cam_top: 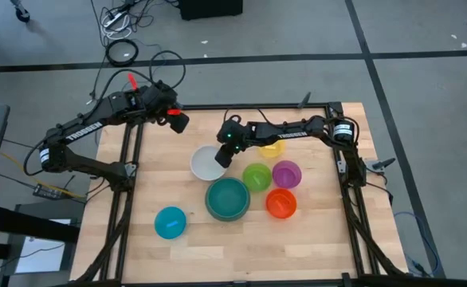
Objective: Nest bowls inside each other
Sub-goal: Stack the white bowl on top of the blue bowl
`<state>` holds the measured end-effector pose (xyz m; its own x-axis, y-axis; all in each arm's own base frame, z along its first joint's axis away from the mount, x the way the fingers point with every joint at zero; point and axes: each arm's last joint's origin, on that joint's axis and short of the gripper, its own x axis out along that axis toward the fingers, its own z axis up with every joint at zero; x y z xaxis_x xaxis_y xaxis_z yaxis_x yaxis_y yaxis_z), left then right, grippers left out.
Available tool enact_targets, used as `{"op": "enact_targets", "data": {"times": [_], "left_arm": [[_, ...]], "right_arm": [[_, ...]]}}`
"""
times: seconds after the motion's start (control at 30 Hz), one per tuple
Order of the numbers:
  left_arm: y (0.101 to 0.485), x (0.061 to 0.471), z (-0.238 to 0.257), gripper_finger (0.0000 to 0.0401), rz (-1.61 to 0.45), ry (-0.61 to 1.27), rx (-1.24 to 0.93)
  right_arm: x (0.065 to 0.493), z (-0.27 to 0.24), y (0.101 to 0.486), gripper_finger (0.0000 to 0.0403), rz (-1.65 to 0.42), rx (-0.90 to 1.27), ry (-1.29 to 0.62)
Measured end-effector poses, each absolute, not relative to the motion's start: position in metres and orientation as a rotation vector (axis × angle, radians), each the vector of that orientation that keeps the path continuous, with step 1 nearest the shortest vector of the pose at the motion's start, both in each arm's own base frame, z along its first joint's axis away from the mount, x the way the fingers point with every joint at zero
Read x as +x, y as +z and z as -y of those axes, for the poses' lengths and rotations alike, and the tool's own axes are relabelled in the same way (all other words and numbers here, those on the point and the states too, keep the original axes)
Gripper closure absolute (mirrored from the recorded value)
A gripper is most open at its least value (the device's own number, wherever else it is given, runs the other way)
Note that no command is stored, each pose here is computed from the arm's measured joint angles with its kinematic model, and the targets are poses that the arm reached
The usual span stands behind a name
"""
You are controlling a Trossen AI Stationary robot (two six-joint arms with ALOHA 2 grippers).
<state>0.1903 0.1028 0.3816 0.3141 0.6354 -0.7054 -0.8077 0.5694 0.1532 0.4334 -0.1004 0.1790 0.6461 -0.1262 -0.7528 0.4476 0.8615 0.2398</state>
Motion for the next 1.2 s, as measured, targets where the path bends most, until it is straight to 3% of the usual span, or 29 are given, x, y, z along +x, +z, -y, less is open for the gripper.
{"op": "enact_targets", "data": {"times": [0.1,0.27,0.47,0.6,0.77,1.0,1.2], "left_arm": [[0.382,0.190,-0.103,0.0257,-0.804,0.964,-0.246],[0.382,0.190,-0.103,0.0257,-0.805,0.964,-0.246],[0.381,0.190,-0.103,0.0257,-0.812,0.964,-0.245],[0.381,0.190,-0.103,0.0257,-0.809,0.964,-0.245],[0.382,0.191,-0.103,0.0257,-0.793,0.964,-0.247],[0.383,0.192,-0.104,0.0257,-0.777,0.963,-0.247],[0.383,0.192,-0.104,0.0257,-0.781,0.963,-0.247]], "right_arm": [[0.434,0.101,0.179,0.0393,-0.805,0.413,-0.334],[0.429,0.114,0.191,0.0399,-0.763,0.378,-0.358],[0.394,0.125,0.278,0.0401,-0.587,0.383,-0.305],[0.368,0.079,0.308,0.0401,-0.704,0.403,-0.136],[0.362,0.006,0.297,0.0402,-0.892,0.298,-0.088],[0.363,-0.039,0.277,0.0398,-0.894,0.211,-0.204],[0.367,-0.043,0.276,0.0328,-0.854,0.237,-0.200]]}}
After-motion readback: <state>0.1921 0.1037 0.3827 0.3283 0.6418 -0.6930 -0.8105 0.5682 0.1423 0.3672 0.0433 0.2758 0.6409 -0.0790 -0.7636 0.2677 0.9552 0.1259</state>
